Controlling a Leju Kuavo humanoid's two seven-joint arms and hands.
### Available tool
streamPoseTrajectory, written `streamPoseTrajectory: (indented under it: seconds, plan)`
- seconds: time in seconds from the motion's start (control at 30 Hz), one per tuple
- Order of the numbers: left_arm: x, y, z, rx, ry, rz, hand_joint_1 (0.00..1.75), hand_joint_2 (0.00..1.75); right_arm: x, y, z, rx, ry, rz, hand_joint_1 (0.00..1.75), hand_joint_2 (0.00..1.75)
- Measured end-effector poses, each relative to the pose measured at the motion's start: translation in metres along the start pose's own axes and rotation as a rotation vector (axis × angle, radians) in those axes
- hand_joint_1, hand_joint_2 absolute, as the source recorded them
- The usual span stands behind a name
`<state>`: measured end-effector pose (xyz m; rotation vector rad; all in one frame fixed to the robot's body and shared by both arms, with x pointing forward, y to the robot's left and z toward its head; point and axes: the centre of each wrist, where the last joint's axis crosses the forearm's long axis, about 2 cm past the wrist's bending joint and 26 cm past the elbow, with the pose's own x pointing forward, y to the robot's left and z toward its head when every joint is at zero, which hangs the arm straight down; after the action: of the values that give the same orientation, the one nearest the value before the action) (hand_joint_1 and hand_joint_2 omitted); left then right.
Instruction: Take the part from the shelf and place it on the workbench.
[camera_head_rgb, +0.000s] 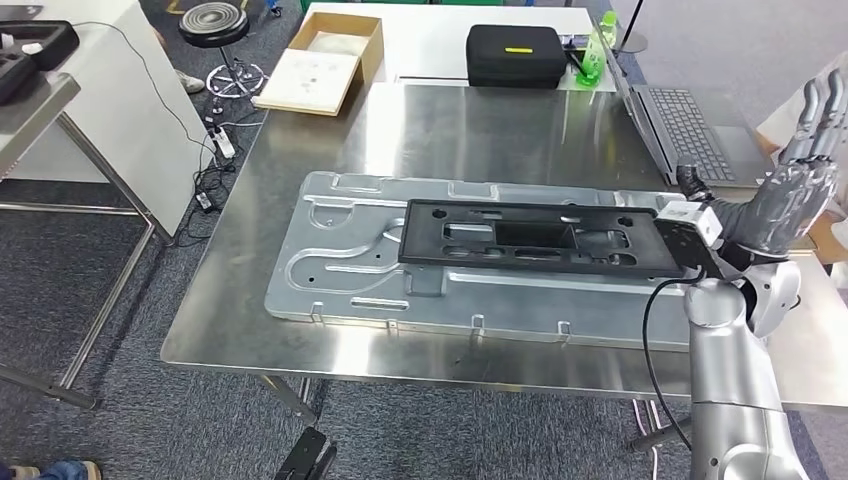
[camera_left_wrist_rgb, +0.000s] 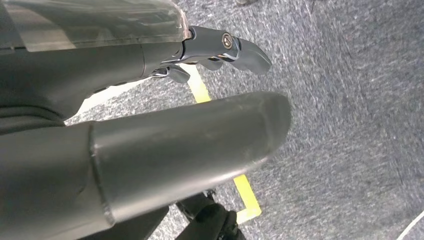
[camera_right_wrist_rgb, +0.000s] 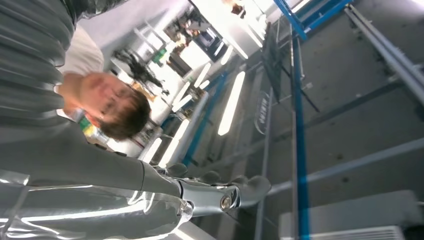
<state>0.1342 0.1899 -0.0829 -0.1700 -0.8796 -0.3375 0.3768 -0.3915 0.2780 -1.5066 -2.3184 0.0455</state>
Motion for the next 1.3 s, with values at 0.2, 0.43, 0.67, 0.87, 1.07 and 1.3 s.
streamPoseTrajectory:
  seconds: [0.2, 0.43, 0.67, 0.87, 1.07, 1.3]
  plan:
    - [-0.001, 0.000, 0.001, -0.001, 0.003, 0.000, 0.00, 0.00, 0.003, 0.000, -0.001, -0.006, -0.003, -0.006, 0.00, 1.75]
    - [-0.001, 0.000, 0.001, 0.006, 0.002, 0.011, 0.00, 0.00, 0.008, 0.006, 0.003, 0.051, 0.055, -0.079, 0.00, 0.00]
    - [-0.001, 0.000, 0.000, 0.014, 0.012, 0.024, 0.00, 0.00, 0.083, 0.028, 0.035, 0.230, -0.130, -0.151, 0.00, 0.00]
    - [-0.004, -0.001, 0.002, 0.011, 0.035, 0.031, 0.00, 0.00, 0.175, 0.040, 0.065, 0.283, -0.312, -0.263, 0.00, 0.00]
    - [-0.008, -0.002, 0.005, 0.007, 0.051, 0.031, 0.00, 0.00, 0.211, 0.038, 0.069, 0.270, -0.347, -0.358, 0.00, 0.00]
    - [-0.008, -0.001, 0.005, 0.005, 0.067, 0.026, 0.00, 0.00, 0.225, 0.039, 0.068, 0.271, -0.377, -0.402, 0.00, 0.00]
